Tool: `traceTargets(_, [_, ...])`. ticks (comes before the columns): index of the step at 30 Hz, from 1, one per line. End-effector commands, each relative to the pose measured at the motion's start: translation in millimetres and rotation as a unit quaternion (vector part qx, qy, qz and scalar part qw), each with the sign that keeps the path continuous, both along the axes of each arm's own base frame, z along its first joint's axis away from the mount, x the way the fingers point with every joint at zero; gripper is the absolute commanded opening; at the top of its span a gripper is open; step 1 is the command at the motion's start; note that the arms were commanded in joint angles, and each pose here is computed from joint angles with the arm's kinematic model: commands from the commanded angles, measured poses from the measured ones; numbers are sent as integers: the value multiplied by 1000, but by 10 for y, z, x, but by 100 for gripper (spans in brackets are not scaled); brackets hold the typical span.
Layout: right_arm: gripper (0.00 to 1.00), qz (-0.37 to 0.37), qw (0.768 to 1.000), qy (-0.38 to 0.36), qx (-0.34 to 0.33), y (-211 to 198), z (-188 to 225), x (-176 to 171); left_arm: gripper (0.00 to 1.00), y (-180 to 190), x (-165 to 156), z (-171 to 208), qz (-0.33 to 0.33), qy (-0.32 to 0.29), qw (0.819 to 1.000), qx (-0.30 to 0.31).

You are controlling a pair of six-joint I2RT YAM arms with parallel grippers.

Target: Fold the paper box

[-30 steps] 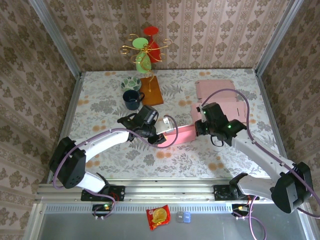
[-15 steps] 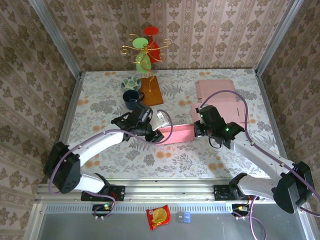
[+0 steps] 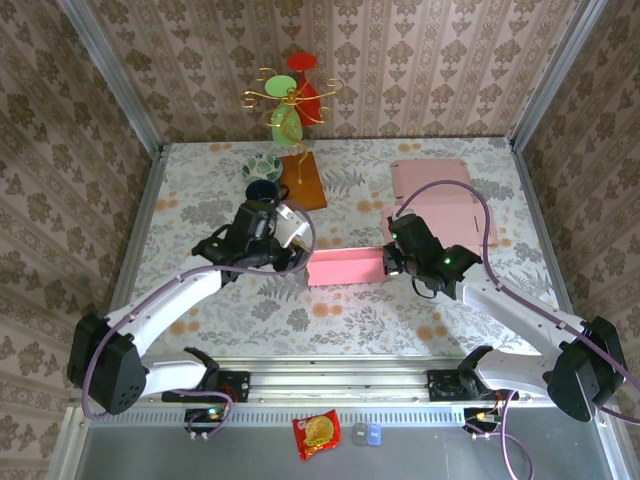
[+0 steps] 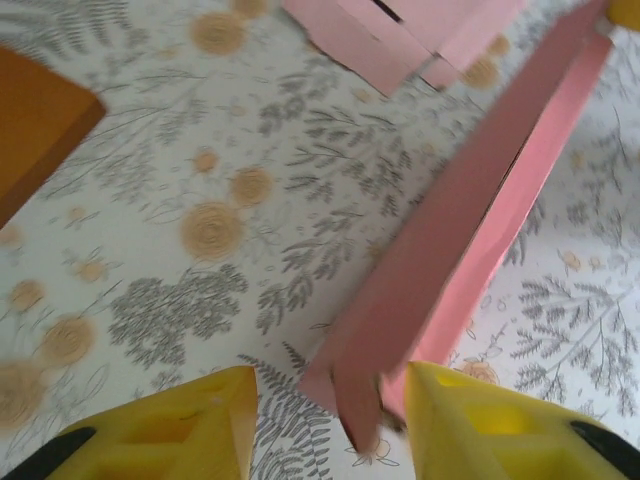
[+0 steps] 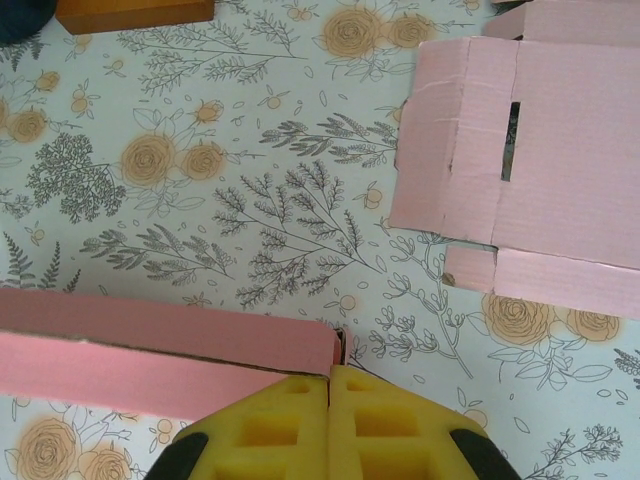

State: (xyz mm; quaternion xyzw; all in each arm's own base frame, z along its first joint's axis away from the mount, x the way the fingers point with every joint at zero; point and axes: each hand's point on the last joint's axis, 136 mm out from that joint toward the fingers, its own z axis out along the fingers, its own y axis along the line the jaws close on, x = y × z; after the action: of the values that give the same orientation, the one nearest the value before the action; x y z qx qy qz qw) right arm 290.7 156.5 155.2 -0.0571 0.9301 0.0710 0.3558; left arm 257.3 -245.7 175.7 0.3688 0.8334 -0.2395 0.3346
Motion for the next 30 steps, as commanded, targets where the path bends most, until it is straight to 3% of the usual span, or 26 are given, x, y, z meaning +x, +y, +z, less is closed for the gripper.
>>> traceTargets(1, [0, -23, 999, 20, -23, -85, -53, -39, 35, 121, -36, 90, 57, 73, 995, -28])
traceTargets(4, [0, -29, 999, 29, -26, -95, -51, -53, 30, 158, -127, 149, 51, 94, 994, -22])
traceTargets(16, [0, -34, 998, 40, -26, -60, -19, -24, 33, -32, -264, 219, -17, 105, 994, 1])
traceTargets(24, [0, -31, 998, 45, -26, -39, -25, -18, 33, -59, -175, 119, -18, 109, 993, 34])
traceTargets(30, [0, -31, 998, 47, -25, -32, -28, -18, 28, -133, -136, 80, -24, 109, 993, 41])
